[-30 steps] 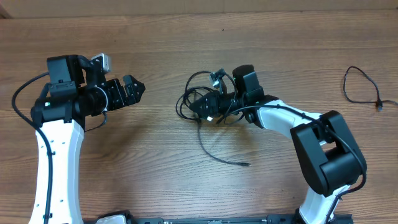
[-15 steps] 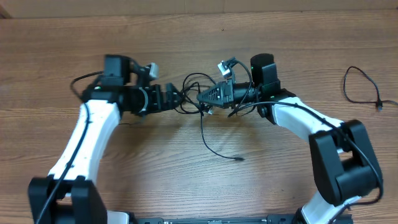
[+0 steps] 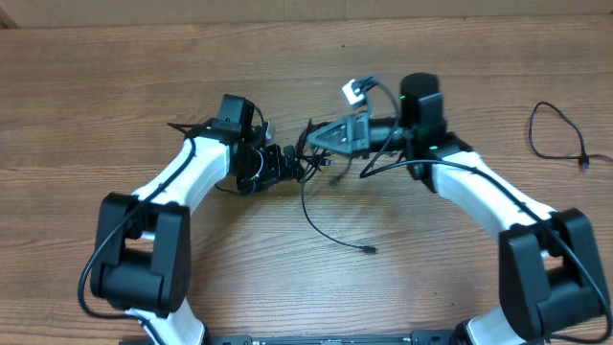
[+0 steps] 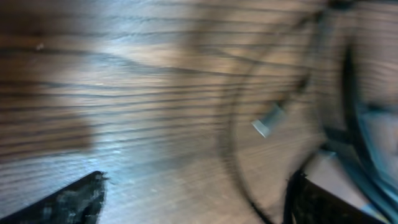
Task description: Untangle cables
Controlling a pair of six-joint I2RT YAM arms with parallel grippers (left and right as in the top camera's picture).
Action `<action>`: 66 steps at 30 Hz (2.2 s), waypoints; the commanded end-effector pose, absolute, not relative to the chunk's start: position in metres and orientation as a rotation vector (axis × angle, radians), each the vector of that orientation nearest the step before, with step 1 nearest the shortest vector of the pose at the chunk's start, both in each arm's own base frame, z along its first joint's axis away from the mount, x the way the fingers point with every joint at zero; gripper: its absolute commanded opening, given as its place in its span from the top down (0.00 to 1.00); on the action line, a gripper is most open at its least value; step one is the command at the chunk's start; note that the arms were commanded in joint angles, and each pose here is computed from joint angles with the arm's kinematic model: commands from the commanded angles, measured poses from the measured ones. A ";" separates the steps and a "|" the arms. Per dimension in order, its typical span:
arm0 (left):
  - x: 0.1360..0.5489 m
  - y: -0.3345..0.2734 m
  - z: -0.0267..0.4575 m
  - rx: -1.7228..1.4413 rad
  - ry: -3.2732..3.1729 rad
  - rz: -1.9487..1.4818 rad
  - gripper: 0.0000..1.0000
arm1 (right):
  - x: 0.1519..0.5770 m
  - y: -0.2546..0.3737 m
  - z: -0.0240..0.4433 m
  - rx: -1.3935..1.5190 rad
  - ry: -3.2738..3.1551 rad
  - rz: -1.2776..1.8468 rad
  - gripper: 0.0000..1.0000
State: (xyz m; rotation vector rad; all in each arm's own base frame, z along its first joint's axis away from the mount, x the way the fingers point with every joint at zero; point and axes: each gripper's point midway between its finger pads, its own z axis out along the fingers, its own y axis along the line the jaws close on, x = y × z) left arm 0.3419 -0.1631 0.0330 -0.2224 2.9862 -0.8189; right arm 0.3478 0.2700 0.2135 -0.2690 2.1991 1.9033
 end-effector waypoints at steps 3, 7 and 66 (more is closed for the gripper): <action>0.335 -0.138 0.004 -0.315 3.069 -0.575 0.20 | 0.382 0.214 0.268 -0.178 2.048 1.788 0.96; 0.338 -0.128 0.001 -0.322 3.061 -0.476 0.27 | 0.396 0.180 0.275 -0.097 2.015 1.733 0.96; 0.429 -0.164 -0.004 -0.098 2.642 -0.250 0.46 | 0.344 0.164 0.092 0.114 2.757 0.610 0.16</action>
